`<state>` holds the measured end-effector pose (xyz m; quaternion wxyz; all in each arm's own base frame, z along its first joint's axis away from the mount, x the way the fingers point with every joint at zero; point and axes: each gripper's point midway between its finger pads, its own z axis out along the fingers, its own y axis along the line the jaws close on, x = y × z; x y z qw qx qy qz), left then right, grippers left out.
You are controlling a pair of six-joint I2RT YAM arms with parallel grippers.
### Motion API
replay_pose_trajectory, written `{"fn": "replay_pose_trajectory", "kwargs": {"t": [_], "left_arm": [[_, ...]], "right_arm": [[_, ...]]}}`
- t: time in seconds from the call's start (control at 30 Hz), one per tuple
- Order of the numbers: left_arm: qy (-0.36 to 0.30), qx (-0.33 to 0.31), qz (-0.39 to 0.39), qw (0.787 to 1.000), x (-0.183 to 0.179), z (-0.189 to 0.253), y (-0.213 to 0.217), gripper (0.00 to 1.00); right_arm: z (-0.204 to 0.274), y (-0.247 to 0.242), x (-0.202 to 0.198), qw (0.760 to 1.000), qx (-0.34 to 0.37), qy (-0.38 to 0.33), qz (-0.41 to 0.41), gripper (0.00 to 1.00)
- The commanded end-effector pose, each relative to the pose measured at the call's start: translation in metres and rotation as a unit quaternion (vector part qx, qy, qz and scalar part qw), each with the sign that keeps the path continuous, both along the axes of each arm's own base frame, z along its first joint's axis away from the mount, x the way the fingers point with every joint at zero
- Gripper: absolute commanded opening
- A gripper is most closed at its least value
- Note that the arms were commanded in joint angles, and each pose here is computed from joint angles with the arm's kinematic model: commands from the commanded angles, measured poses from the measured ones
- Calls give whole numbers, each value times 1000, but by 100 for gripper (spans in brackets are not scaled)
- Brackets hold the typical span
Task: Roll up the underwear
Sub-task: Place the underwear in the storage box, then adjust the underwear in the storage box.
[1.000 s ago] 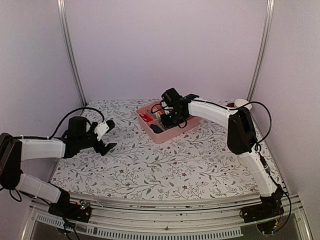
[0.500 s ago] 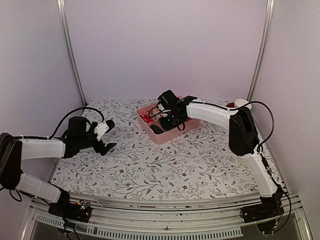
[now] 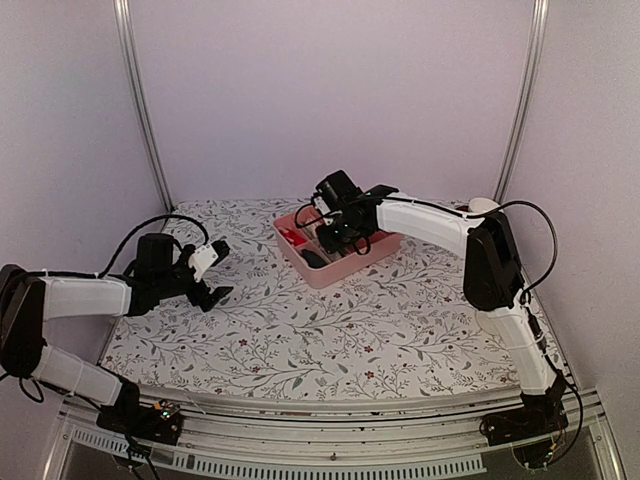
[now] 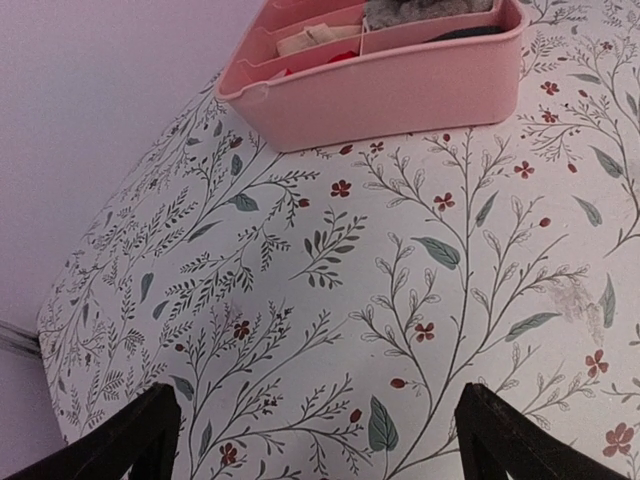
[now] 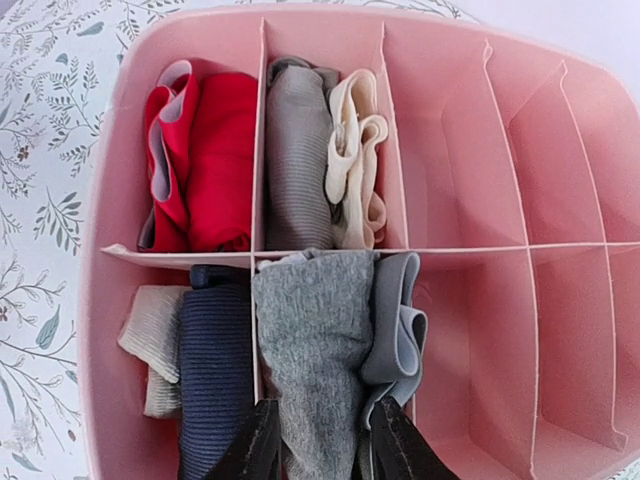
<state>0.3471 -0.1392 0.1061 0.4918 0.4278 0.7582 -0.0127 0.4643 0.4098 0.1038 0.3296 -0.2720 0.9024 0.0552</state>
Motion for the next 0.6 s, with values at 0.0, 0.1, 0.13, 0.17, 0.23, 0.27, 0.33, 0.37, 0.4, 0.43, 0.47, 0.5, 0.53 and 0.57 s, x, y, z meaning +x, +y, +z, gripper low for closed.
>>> {"fn": "replay_pose_trajectory", "kwargs": {"t": [0.0, 0.1, 0.13, 0.17, 0.23, 0.27, 0.33, 0.37, 0.4, 0.43, 0.47, 0.5, 0.53, 0.57], "left_arm": [[-3, -8, 0, 1000, 6, 6, -1, 98], [-4, -8, 0, 1000, 6, 7, -1, 99], [-3, -8, 0, 1000, 7, 7, -1, 98], [-3, -8, 0, 1000, 7, 6, -1, 98], [-3, -8, 0, 1000, 7, 7, -1, 98], [-3, -8, 0, 1000, 7, 7, -1, 98], [-3, -8, 0, 1000, 7, 7, -1, 98], [-2, -8, 0, 1000, 6, 6, -1, 99], [-2, -8, -1, 1000, 6, 6, -1, 99], [-2, -8, 0, 1000, 6, 6, 0, 99], [-2, -8, -1, 1000, 7, 6, -1, 99], [-2, -8, -1, 1000, 6, 6, 0, 98], [-1, -7, -1, 1000, 6, 5, 0, 98], [0, -7, -1, 1000, 6, 5, 0, 99]], "right_arm": [[38, 7, -1, 999, 37, -23, 3, 33], [64, 6, -2, 998, 55, -42, 1, 33], [64, 6, 0, 997, 54, -46, -2, 32], [63, 6, 2, 997, 52, -49, -5, 31], [59, 4, 7, 997, 46, -57, -13, 28], [58, 4, 9, 997, 44, -60, -15, 26], [44, 5, 13, 998, 35, -58, -17, 23], [35, 6, 15, 998, 29, -55, -15, 21], [31, 7, 17, 998, 27, -54, -15, 21], [25, 7, 19, 998, 24, -52, -15, 20], [20, 7, 21, 998, 23, -50, -16, 20], [14, 6, 22, 999, 20, -47, -17, 20], [7, 5, 24, 999, 18, -44, -17, 20], [0, 5, 25, 999, 16, -39, -17, 20]]}}
